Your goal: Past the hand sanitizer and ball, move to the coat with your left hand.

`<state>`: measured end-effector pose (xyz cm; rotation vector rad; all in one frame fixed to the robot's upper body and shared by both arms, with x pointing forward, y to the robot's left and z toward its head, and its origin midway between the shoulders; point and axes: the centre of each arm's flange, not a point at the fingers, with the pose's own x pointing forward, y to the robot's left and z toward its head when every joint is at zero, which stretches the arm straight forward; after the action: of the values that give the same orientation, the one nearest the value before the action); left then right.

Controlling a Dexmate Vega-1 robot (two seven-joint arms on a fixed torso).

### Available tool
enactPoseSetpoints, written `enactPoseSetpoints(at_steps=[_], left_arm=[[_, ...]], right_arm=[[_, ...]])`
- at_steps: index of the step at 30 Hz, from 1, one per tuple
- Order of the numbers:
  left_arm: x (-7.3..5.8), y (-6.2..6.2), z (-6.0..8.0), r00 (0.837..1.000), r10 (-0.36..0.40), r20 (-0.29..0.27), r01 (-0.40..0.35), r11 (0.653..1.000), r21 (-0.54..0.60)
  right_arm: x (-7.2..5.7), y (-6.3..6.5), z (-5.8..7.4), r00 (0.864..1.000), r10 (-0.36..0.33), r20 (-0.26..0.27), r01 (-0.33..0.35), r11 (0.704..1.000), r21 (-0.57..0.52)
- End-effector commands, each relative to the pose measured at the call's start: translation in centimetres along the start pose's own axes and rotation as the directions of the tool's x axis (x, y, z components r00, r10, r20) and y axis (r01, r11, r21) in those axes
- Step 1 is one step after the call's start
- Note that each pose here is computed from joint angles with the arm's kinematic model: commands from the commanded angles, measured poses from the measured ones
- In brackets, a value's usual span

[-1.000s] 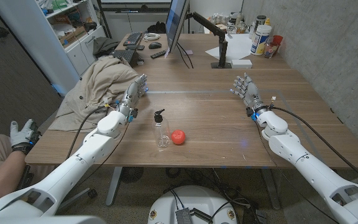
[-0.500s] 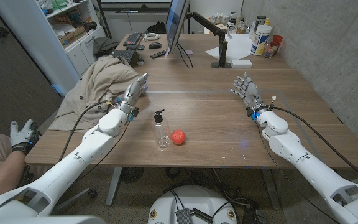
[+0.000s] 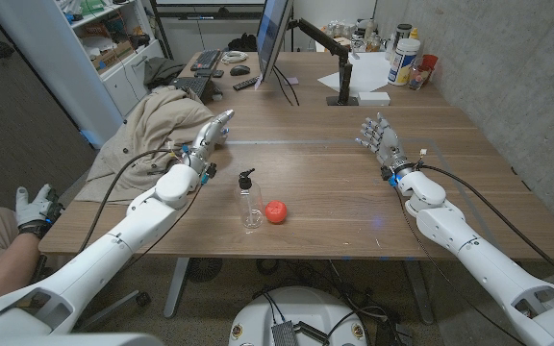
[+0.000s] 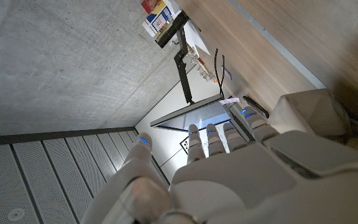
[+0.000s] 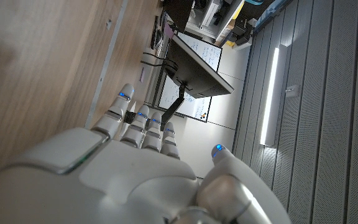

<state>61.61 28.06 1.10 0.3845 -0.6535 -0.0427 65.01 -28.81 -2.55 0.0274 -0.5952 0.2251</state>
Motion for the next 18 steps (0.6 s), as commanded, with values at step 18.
enactPoseSetpoints(at_steps=[18], left_arm=[[-1.0, 2.8, 3.0, 0.998, 0.058, -0.003, -0.056, 0.969, 0.242]], right_arm=[[0.1, 0.1, -0.1, 1.0, 0.005, -0.01, -0.005, 1.0, -0.003]])
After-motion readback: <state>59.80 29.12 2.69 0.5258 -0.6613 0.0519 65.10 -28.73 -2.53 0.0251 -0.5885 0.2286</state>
